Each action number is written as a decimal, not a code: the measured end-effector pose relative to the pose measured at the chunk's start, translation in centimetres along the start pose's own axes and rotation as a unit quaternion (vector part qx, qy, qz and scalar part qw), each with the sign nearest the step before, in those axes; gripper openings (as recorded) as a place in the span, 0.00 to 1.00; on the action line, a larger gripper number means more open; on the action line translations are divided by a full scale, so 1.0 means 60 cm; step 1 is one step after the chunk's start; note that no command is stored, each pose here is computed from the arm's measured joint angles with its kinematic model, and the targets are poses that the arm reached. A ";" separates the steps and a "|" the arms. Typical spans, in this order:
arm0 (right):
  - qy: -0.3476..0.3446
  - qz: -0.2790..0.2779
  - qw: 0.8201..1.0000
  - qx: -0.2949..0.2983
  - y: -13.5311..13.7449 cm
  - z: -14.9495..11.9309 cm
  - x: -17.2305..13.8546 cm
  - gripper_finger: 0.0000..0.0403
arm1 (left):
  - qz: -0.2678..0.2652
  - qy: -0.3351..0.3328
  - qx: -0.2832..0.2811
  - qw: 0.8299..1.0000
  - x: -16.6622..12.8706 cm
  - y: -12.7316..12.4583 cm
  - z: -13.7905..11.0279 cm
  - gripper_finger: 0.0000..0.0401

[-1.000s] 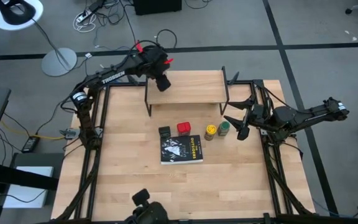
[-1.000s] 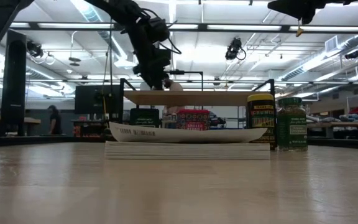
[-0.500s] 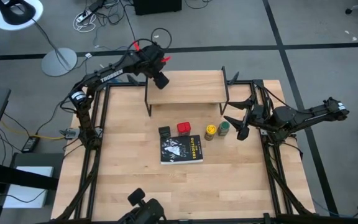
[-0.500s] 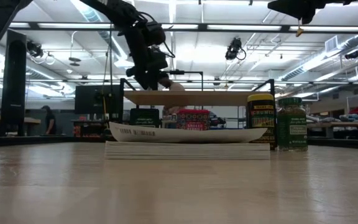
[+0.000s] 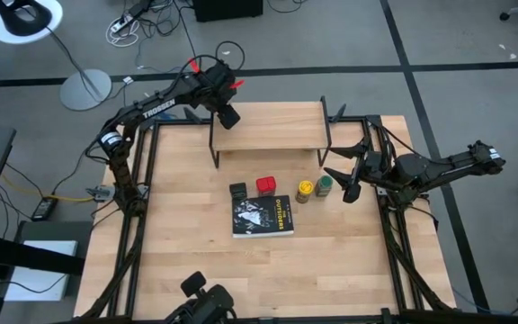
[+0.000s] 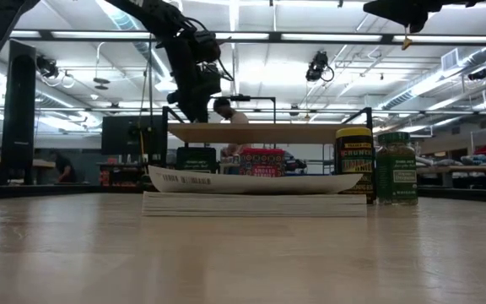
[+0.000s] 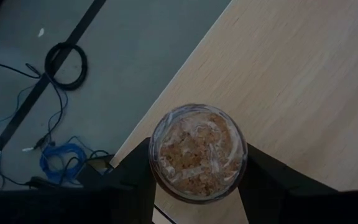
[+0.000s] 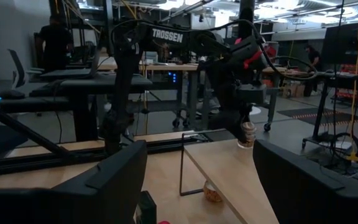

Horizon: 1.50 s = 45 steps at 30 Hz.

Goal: Shelf spices
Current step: Put the transparent seasoning bottle on the shelf

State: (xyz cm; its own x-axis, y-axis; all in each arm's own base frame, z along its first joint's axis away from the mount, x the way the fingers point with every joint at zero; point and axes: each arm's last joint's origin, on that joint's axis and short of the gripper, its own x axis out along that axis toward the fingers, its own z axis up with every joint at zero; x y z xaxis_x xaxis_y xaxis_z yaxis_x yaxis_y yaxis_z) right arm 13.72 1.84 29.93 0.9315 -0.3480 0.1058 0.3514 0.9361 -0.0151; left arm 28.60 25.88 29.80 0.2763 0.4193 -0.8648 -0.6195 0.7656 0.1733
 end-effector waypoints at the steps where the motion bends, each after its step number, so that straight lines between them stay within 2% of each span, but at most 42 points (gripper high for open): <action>1: 0.000 0.000 1.000 0.000 0.000 0.000 0.000 0.73 | 0.001 0.000 0.000 1.000 0.000 0.000 0.000 0.42; 5: 0.000 0.000 1.000 0.000 0.000 0.000 0.000 0.73 | 0.000 -0.002 0.001 1.000 -0.001 0.000 0.000 0.43; 11: 0.000 0.000 1.000 0.000 0.000 0.000 0.000 0.73 | -0.015 0.016 0.008 1.000 0.000 -0.006 -0.007 0.72; 15: 0.000 0.000 1.000 0.000 0.000 0.000 0.000 0.73 | -0.018 0.017 0.010 1.000 -0.006 -0.010 -0.008 0.81; 30: 0.000 0.000 1.000 0.000 0.000 0.000 0.000 0.73 | -0.012 -0.081 0.005 0.997 -0.112 -0.011 -0.007 0.74; 38: -0.002 0.000 1.000 0.001 0.000 0.001 0.000 0.73 | -0.001 -0.065 0.006 0.998 -0.104 -0.007 -0.009 0.64; 45: -0.003 -0.001 1.000 0.002 0.000 0.001 0.000 0.73 | -0.010 -0.063 0.006 0.998 -0.098 -0.008 -0.008 0.62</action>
State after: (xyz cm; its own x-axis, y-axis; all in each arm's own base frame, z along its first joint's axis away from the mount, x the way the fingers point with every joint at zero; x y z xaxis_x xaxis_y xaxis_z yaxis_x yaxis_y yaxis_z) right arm 13.71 1.84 30.00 0.9304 -0.3489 0.1123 0.3522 0.9358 -0.0104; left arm 26.94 22.81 34.56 0.3791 0.4621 -0.8017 -0.6041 0.7799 0.1638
